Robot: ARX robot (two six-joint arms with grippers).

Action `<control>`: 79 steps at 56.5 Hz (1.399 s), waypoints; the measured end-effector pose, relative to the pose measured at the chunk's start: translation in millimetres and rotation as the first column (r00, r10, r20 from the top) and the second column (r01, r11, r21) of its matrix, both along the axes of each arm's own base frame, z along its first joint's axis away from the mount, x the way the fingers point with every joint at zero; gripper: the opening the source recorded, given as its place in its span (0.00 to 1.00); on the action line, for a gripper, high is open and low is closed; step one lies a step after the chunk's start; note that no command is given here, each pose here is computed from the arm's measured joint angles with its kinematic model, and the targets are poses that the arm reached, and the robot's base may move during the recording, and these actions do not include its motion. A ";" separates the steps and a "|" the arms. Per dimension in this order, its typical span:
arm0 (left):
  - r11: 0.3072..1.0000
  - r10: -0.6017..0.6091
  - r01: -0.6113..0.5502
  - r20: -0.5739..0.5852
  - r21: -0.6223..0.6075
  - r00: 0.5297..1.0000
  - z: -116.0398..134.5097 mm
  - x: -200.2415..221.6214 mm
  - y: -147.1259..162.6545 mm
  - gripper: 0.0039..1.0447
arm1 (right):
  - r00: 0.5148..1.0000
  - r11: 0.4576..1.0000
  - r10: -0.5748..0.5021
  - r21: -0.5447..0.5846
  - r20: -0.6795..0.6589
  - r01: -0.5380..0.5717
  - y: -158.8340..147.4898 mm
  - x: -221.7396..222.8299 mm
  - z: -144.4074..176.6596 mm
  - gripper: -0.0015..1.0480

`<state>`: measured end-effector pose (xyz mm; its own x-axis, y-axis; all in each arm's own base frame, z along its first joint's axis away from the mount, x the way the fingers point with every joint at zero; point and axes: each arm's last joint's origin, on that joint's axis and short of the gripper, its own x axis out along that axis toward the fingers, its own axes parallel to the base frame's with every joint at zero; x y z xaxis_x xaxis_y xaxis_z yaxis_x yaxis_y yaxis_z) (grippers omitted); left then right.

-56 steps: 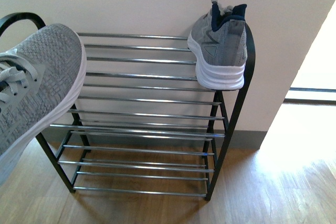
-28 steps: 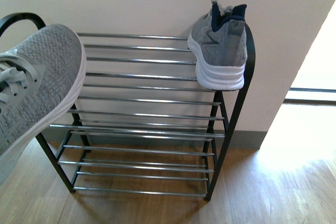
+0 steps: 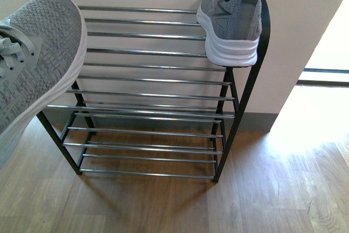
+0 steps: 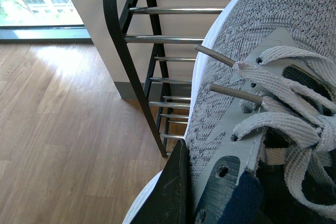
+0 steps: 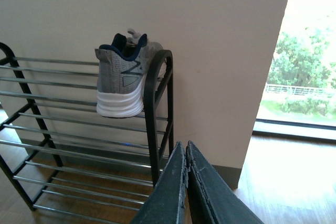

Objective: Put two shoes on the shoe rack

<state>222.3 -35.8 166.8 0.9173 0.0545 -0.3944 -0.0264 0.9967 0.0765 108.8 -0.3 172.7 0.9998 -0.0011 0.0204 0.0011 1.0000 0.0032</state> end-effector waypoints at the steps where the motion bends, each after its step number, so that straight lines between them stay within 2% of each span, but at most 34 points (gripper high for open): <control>1: 1.000 0.000 0.000 0.000 0.000 1.000 0.1 0.0 0.0 0.01 | 1.000 1.000 0.000 0.000 0.000 0.000 0.0 -0.3 -0.1 0.01; 5: 1.000 0.000 0.000 0.000 0.000 1.000 0.0 0.0 0.0 0.01 | 0.999 1.000 0.000 0.001 -0.034 0.000 0.0 -6.9 -4.3 0.01; 42: 1.000 0.000 0.000 0.000 0.000 1.000 0.0 0.0 0.0 0.01 | 1.000 1.000 -0.003 0.000 -0.004 0.003 0.0 -12.0 -2.8 0.01; 46: 1.000 0.000 0.000 0.000 0.000 1.000 0.1 0.0 0.0 0.01 | 1.000 1.000 -0.003 0.000 -0.004 0.003 0.0 -12.0 -2.8 0.13; 63: 1.000 0.000 0.000 0.000 0.000 1.000 0.0 0.0 0.0 0.01 | 1.000 1.000 -0.003 0.000 -0.004 0.003 0.0 -12.0 -2.8 0.80; 65: 1.000 0.000 0.000 0.000 0.000 1.000 0.0 0.0 0.0 0.01 | 1.000 1.000 -0.003 0.000 -0.004 0.003 0.0 -12.0 -2.8 0.85; 69: 1.000 0.000 0.000 0.000 0.000 1.000 0.0 0.0 0.0 0.01 | 1.000 1.000 -0.003 0.000 -0.004 0.003 0.0 -12.0 -2.8 0.93; 79: 1.000 0.000 0.000 0.000 0.000 1.000 0.0 0.0 0.0 0.01 | 1.000 1.000 -0.003 0.000 -0.004 0.003 0.0 -12.0 -2.8 0.91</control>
<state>222.3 -35.8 166.8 0.9173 0.0545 -0.3944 -0.0264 0.9967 0.0765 96.9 -0.4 169.9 0.9999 -0.0038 0.0166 0.0038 1.0000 0.0029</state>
